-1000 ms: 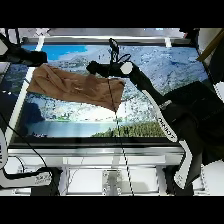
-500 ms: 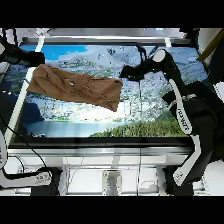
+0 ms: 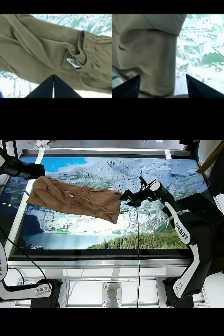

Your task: Fold the clothes and pants, and hang the long-sleeved shirts on hangers.

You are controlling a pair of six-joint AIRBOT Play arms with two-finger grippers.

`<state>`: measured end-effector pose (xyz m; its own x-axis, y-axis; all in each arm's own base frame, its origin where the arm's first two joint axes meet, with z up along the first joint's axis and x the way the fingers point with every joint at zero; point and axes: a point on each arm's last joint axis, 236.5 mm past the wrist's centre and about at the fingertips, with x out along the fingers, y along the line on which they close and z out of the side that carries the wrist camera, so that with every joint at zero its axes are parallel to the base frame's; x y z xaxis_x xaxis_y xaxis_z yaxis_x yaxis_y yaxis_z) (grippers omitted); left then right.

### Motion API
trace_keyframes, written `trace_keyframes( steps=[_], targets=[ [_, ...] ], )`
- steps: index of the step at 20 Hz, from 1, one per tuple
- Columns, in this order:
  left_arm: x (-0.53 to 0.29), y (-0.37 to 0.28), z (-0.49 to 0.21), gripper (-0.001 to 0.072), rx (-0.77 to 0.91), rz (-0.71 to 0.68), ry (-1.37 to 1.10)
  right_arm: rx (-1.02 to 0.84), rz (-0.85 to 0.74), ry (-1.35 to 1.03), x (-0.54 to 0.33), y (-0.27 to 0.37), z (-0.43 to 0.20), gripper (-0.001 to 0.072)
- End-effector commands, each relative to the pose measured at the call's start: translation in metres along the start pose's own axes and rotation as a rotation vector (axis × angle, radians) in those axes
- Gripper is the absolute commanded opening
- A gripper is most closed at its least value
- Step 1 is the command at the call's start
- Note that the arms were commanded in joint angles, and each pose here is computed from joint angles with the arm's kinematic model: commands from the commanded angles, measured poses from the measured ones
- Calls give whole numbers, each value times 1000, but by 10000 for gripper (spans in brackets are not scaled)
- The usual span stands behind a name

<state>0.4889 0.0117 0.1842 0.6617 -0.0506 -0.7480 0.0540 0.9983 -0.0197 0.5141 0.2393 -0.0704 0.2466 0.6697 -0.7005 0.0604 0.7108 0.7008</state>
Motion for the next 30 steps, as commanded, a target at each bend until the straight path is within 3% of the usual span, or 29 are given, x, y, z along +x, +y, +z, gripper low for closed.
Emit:
trace_keyframes(
  steps=[1,7,8,9,10,11,12,16,22,24,26,30],
  targets=[
    [0,1,0,9,-1,1,-1,15,52,14,30,6,-12,631],
    [0,0,-1,9,0,0,5,-16,92,74,62,35,-45,619],
    [0,0,-1,9,-1,0,5,-33,106,80,64,41,-49,579],
    [0,1,-1,9,-1,1,6,-40,118,81,65,45,-50,480],
    [0,1,-1,9,0,1,6,-40,133,79,65,50,-50,340],
    [0,1,-2,9,0,1,7,-29,147,78,64,53,-50,142],
    [0,0,-3,9,0,1,13,-32,155,82,61,56,-50,30],
    [-13,23,-11,9,37,98,42,-183,149,212,11,62,-72,20],
    [-61,3,-19,9,56,73,41,-356,-76,279,-127,38,-80,20],
    [-72,-22,-26,9,53,2,60,-363,-91,278,-172,39,-86,20],
    [-68,-75,-32,9,65,-163,73,-360,-96,278,-206,39,-93,20],
    [10,-180,-91,9,191,-360,211,-398,-84,228,-228,54,-95,20]
  ],
)
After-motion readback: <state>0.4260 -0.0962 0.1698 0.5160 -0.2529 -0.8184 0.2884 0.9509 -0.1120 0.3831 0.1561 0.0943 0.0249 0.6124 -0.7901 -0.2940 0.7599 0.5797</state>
